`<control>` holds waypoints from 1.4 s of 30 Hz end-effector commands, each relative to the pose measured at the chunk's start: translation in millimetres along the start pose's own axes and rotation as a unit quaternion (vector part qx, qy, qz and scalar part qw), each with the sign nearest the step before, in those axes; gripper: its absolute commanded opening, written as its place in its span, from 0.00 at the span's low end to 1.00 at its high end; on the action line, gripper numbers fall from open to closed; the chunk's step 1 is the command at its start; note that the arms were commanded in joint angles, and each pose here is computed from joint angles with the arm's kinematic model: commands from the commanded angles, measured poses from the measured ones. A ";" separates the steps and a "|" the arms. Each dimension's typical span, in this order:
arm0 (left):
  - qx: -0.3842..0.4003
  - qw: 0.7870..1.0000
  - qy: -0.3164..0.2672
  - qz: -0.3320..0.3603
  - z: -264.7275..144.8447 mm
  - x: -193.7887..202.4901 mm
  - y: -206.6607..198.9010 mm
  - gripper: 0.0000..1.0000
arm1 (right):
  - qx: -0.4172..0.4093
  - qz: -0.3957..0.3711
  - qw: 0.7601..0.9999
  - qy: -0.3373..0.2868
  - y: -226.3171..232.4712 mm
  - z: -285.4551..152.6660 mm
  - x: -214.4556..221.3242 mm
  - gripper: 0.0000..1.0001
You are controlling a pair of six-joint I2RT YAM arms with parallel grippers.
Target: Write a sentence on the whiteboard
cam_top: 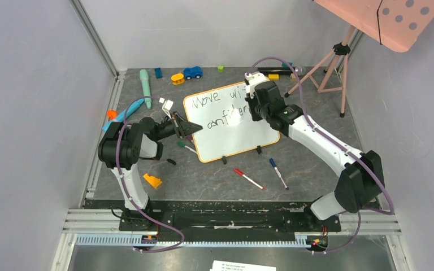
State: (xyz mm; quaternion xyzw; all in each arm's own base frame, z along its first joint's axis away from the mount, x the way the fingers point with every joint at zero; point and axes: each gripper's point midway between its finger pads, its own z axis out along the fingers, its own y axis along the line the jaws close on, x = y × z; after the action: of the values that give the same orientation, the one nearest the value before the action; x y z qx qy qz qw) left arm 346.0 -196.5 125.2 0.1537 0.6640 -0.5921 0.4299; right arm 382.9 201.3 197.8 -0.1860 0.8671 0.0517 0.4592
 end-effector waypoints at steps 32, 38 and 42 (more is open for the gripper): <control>-0.012 0.994 -0.022 0.103 0.9 -8.3 15.0 0.02 | 0.008 0.016 0.998 -0.053 -16.2 -32.1 -27.2 0.00; -0.013 0.994 -0.022 0.104 0.6 -8.2 14.7 0.02 | 0.025 0.020 0.999 -0.039 -26.3 -25.8 -20.8 0.00; -0.012 0.994 -0.022 0.104 1.0 -8.8 15.0 0.02 | 0.026 0.020 0.999 -0.035 -28.7 -21.5 -19.6 0.00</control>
State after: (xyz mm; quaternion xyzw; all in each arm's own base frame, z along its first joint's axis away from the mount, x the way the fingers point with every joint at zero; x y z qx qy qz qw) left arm 345.6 -196.6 125.4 0.1552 0.6635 -0.5924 0.4298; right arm 374.8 175.4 205.5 -0.1607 0.8687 0.0470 0.4662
